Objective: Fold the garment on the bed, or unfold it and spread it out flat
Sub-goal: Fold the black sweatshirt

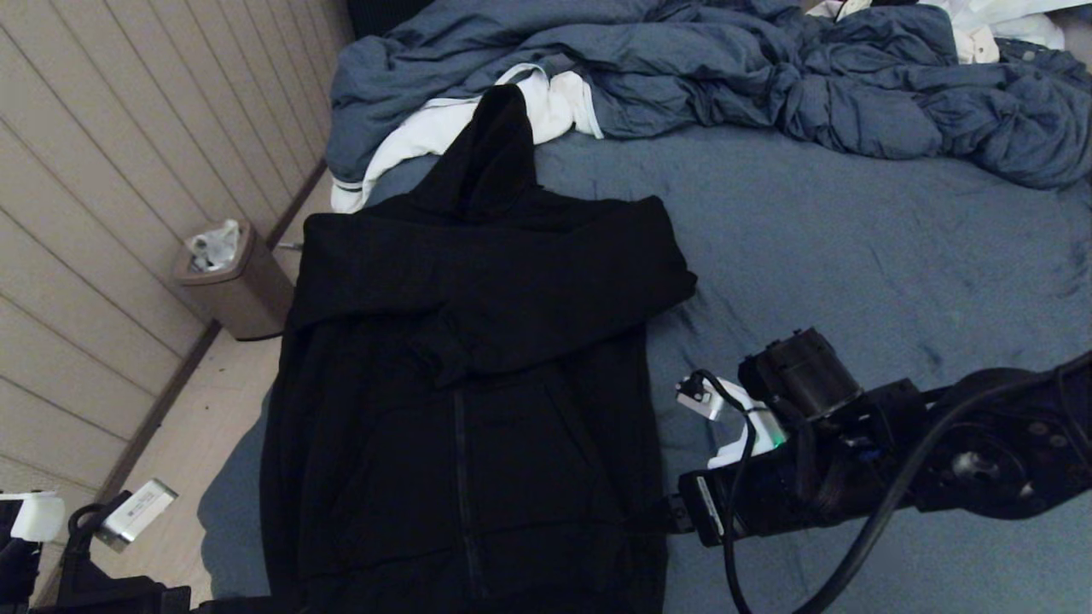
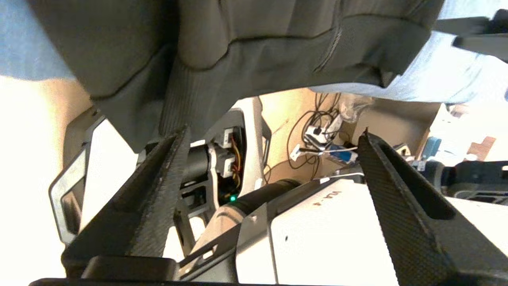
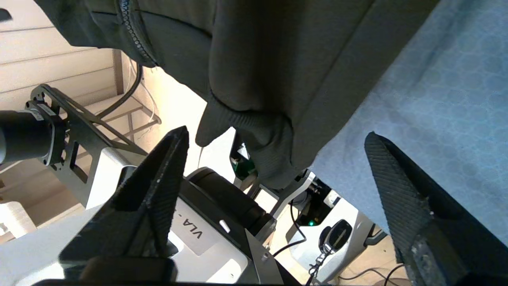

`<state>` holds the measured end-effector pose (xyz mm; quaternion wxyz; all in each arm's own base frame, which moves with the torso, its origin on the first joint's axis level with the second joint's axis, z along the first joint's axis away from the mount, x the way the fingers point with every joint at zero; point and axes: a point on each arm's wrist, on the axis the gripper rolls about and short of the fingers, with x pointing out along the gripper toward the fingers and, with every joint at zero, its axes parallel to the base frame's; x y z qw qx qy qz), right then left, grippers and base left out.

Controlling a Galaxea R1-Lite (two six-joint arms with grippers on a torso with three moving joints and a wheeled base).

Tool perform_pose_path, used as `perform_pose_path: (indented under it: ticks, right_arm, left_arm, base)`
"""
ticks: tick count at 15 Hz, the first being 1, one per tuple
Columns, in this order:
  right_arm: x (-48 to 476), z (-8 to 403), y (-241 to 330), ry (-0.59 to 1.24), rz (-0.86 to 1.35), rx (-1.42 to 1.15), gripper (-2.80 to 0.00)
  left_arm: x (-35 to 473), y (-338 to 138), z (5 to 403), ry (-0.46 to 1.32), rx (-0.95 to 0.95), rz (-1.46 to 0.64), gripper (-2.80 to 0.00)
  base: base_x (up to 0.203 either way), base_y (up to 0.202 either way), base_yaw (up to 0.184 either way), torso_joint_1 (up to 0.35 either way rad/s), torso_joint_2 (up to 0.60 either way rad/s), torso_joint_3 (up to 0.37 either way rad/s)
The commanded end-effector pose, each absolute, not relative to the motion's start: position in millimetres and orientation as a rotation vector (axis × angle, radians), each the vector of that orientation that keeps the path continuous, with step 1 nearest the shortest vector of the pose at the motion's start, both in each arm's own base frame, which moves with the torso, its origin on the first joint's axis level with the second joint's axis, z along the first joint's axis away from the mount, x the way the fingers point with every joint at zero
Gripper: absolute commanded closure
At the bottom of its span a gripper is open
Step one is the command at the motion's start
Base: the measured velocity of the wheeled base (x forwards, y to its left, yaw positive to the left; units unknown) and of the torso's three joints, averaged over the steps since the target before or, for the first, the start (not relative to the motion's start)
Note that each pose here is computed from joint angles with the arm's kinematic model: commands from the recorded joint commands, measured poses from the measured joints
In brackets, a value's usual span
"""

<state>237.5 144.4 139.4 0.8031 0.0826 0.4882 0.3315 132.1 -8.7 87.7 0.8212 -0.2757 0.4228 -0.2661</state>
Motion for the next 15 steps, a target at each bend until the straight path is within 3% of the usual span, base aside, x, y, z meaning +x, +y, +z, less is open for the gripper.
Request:
perform_pose_path:
  ticks: [1, 8, 15]
  right_arm:
    - [237.8, 139.5, 144.2, 1.047, 0.711, 0.181, -2.8]
    - [238.6, 143.0, 142.7, 1.033, 0.711, 0.186, -2.8]
    - [237.3, 144.3, 142.6, 1.03, 0.716, 0.187, -2.8]
  left_arm:
    - [128.7, -8.0, 85.3, 0.906, -0.594, -0.556, -2.8]
    - [160.9, 2.6, 59.8, 0.944, -0.557, -0.466, -2.8]
    - [188.8, 20.8, 33.0, 0.836, -0.52, -0.398, -2.8]
  base:
    - [0.0, 0.0, 0.0, 0.0, 0.0, 0.0]
    - [0.0, 0.0, 0.0, 0.0, 0.0, 0.0]
    - [0.0, 0.0, 0.0, 0.0, 0.0, 0.0]
